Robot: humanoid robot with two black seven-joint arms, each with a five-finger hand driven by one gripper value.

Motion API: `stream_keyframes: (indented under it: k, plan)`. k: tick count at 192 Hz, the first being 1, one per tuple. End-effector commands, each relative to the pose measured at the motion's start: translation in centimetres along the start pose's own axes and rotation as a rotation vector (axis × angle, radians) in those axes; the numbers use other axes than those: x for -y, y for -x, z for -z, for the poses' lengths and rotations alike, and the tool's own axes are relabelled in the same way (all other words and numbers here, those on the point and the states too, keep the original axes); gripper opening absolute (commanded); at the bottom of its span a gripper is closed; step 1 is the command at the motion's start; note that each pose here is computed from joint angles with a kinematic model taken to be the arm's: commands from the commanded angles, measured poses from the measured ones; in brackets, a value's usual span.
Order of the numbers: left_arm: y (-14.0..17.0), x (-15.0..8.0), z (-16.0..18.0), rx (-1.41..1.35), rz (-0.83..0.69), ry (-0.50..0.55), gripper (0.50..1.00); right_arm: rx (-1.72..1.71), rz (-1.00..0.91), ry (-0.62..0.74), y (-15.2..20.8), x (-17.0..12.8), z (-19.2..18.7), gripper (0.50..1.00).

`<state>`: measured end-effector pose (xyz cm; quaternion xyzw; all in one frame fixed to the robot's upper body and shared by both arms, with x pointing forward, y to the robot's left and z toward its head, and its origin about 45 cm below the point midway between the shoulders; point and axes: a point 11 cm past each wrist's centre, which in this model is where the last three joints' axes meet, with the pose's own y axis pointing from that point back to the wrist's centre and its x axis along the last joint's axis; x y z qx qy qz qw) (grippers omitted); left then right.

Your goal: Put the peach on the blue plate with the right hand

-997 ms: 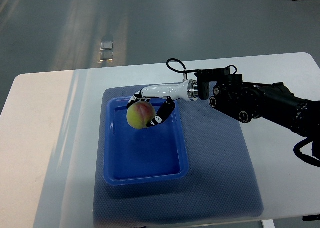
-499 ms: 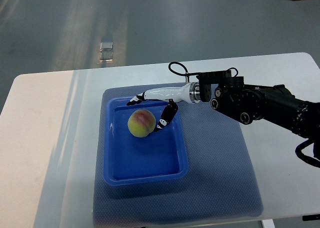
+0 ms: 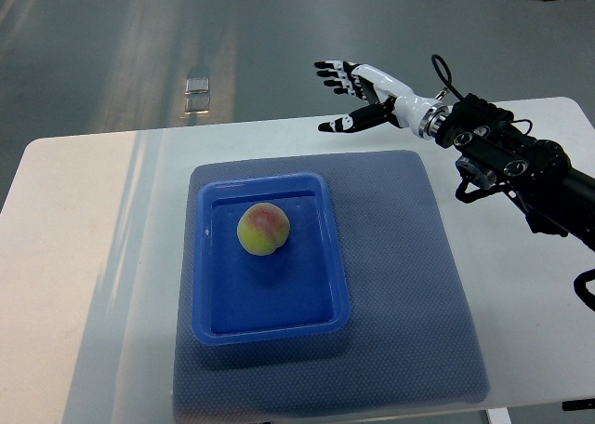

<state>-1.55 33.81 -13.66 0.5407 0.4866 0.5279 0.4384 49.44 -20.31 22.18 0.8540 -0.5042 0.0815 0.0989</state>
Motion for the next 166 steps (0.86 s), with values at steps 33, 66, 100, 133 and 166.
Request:
stream_keyframes:
  k: [33,66,100,133,166]
  plan:
    - [0.0,0.0,-0.1,-0.001,0.0,0.001,1.0,0.348,-0.299,0.06,-2.9,-2.1,-3.8,0.924]
    - [0.0,0.0,-0.1,0.001,0.0,0.001,1.0,0.467,-0.344,0.089,-3.1,-3.0,-5.5,0.924]
    - [0.1,0.0,-0.1,0.0,0.001,0.002,1.0,0.543,-0.36,0.092,-3.0,-3.2,-5.9,0.926]
    - [0.1,0.0,-0.1,-0.002,0.002,0.002,1.0,0.59,-0.322,0.091,-2.0,-3.4,-6.6,0.926]
    - [0.1,0.0,-0.1,-0.002,0.003,0.002,1.0,0.596,-0.275,0.068,-1.8,-3.3,-6.2,0.93]
